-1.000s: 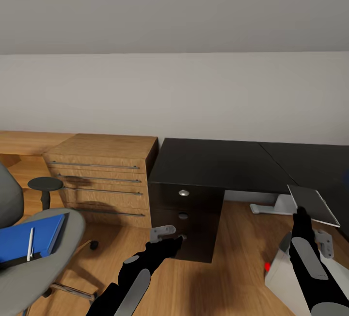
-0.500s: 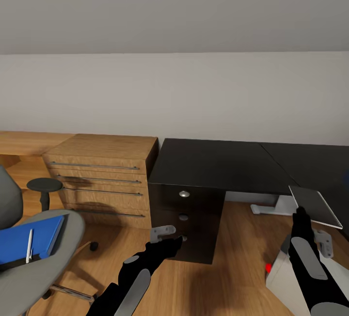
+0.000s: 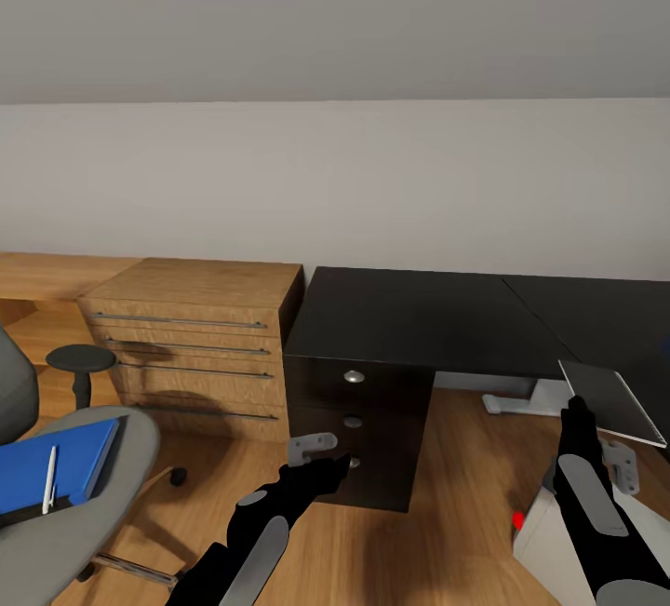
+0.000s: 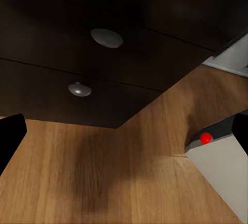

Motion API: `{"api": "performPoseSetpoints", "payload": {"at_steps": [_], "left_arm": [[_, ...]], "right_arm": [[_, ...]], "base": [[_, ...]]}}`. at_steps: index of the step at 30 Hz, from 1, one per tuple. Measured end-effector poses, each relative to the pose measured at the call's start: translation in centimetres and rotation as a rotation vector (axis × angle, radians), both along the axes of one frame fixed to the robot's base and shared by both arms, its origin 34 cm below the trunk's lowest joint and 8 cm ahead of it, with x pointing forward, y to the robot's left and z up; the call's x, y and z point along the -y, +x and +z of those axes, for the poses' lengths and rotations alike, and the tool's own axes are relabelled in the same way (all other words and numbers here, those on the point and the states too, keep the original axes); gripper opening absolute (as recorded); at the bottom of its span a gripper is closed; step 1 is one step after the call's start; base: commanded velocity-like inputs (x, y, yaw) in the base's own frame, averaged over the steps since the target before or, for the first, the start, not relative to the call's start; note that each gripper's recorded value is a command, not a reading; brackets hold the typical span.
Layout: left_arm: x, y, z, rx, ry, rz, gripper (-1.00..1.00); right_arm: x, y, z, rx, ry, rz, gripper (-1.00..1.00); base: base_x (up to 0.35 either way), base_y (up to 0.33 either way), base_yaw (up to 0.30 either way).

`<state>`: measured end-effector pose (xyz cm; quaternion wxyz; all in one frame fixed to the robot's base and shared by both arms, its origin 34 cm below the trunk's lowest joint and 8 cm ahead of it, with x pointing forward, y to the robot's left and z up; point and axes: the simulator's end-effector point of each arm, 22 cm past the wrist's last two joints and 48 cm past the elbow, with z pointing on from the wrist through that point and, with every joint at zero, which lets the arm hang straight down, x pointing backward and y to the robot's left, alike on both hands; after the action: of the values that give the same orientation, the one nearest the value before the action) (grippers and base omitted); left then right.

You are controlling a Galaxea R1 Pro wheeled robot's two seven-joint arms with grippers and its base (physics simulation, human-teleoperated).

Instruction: In the bedroom, organize the workspace by keeping the computer under the desk, ensuring the monitor is on the desk, placing the keyboard on the desk next to the monitor, placing the mouse on the desk next to the keyboard, moving the folder from the swivel chair onto the desk next to the mouse, stacking the notebook on top of the folder with the pen on top of the notebook, and positioning the swivel chair next to the desk.

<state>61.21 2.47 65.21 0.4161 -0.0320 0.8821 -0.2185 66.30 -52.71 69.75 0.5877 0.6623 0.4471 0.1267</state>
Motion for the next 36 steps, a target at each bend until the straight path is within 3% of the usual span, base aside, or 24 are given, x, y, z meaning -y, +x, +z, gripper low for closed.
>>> {"api": "performPoseSetpoints", "payload": {"at_steps": [17, 36], "left_arm": [[0.0, 0.4, 2.2, 0.000, 0.000, 0.000, 1.00], [0.0, 0.1, 1.5, -0.013, 0.008, -0.002, 1.00]], "right_arm": [[0.1, 0.3, 2.2, 0.000, -0.001, -0.002, 1.00], [1.1, 0.1, 2.6, 0.001, -0.014, -0.012, 1.00]], "base": [[0.001, 0.000, 0.000], [0.000, 0.000, 0.000]]}}
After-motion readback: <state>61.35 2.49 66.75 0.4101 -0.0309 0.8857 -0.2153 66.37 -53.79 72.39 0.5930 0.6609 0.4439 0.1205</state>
